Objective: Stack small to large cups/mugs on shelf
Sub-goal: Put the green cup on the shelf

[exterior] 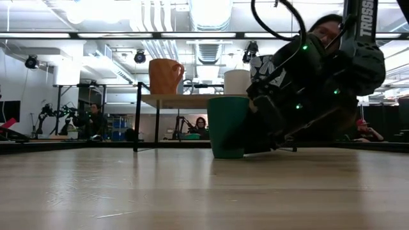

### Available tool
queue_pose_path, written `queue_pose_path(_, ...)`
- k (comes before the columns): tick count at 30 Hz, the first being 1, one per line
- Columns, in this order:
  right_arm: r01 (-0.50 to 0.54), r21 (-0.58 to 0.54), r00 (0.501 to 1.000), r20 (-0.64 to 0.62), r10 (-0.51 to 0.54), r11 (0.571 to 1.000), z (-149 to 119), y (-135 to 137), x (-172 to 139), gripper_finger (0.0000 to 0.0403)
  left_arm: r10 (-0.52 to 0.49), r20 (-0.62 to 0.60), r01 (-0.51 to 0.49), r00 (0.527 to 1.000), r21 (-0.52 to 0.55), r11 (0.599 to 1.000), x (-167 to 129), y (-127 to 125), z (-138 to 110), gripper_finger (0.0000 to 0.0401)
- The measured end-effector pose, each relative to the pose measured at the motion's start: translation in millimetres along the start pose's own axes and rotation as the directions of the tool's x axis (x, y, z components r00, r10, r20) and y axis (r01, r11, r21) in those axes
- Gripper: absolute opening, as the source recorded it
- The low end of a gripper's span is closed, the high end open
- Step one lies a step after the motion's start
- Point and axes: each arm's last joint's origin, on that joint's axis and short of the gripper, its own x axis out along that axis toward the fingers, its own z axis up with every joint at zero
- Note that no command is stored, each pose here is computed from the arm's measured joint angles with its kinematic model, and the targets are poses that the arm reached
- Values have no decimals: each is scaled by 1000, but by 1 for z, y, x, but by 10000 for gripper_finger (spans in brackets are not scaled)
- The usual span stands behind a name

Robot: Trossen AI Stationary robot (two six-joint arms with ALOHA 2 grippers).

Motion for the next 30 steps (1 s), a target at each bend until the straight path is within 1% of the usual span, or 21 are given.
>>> queue_pose_path(8, -15, -8, 1000, 10, 15, 1000, 1, 5, 18, 400, -5, 2, 5, 1000, 0, 1000, -1, 0, 0, 57)
queue_pose_path(17, -17, -8, 1000, 13, 17, 1000, 7, 3, 20, 400, -9, 12, 9, 1000, 0, 1000, -5, 1, -1, 57)
queue_pose_path(30, 14, 11, 999, 31, -15, 1000, 11, -7, 22, 400, -5, 4, 5, 1000, 1, 1000, -3, 2, -4, 57)
